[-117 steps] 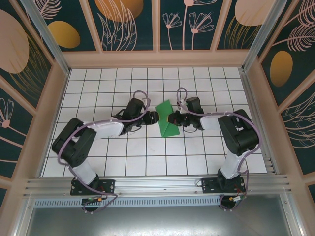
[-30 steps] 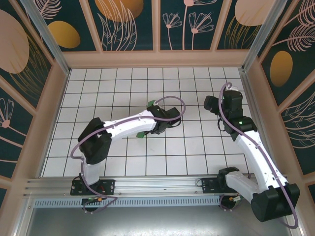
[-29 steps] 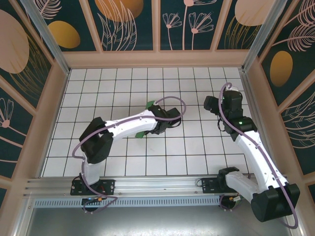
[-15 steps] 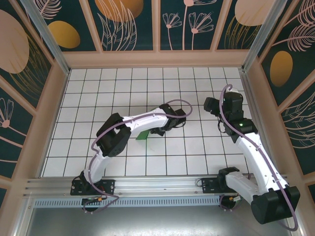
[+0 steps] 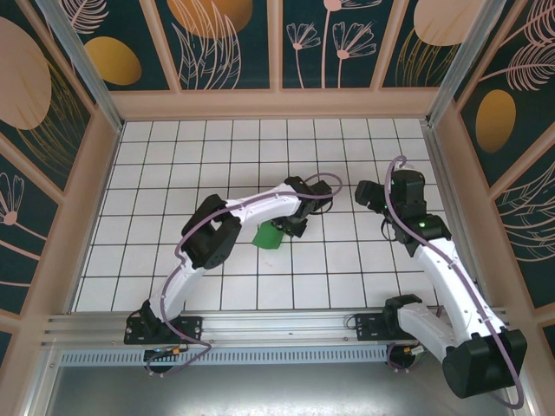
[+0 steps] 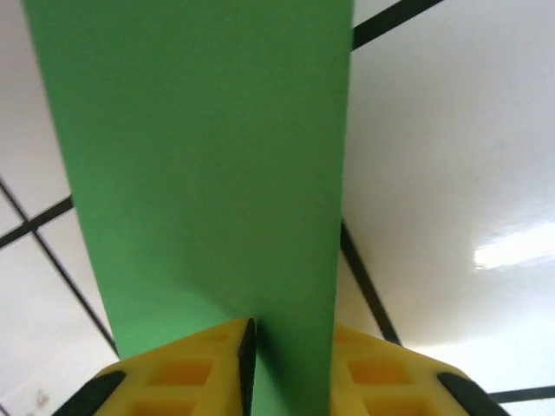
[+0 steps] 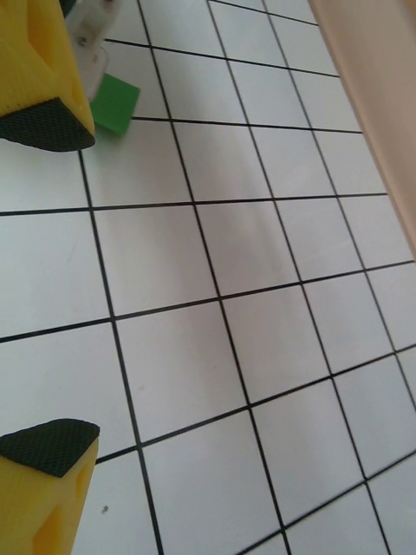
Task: Fold a paper plane with a square sheet of paper (fold left side to right side)
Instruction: Turn over the paper at the center of the table.
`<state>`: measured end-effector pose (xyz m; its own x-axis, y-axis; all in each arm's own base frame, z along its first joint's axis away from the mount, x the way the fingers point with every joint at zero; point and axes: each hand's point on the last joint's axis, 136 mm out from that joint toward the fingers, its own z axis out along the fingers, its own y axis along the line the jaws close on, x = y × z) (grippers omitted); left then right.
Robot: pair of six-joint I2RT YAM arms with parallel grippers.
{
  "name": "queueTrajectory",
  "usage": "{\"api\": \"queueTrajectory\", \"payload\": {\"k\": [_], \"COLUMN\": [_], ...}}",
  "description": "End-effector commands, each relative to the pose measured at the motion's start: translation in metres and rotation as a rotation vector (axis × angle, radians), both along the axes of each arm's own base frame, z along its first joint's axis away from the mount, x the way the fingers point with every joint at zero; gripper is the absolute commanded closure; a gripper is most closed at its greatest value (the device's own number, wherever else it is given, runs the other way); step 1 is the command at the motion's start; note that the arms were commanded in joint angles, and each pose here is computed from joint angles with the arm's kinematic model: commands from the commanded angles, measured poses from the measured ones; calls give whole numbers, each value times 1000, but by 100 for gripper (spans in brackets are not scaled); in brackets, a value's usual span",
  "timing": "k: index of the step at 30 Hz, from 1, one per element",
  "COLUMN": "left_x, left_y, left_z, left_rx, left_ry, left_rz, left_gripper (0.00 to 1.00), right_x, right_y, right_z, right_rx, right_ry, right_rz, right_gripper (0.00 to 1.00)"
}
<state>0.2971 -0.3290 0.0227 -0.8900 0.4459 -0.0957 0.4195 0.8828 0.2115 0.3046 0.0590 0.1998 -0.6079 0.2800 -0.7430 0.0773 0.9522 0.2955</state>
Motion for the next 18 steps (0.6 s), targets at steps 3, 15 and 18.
{"api": "queueTrajectory", "payload": {"k": [3,15,18], "left_x": [20,52,53], "left_y": [-35,-7,28], "left_z": [32,104,103], "left_rx": [-211,-717,-844], "left_ry": [-16,-129,-139], "left_rz": [-36,76,170], "left_gripper": [53,33,33], "right_x": [-2,20,28], "right_y": [20,76,101], "right_z": [-18,-73,-81], "right_rx": [117,235,217], "right_ry": [47,232,252], "right_rz": [60,168,209], "right_gripper": [16,13,11]}}
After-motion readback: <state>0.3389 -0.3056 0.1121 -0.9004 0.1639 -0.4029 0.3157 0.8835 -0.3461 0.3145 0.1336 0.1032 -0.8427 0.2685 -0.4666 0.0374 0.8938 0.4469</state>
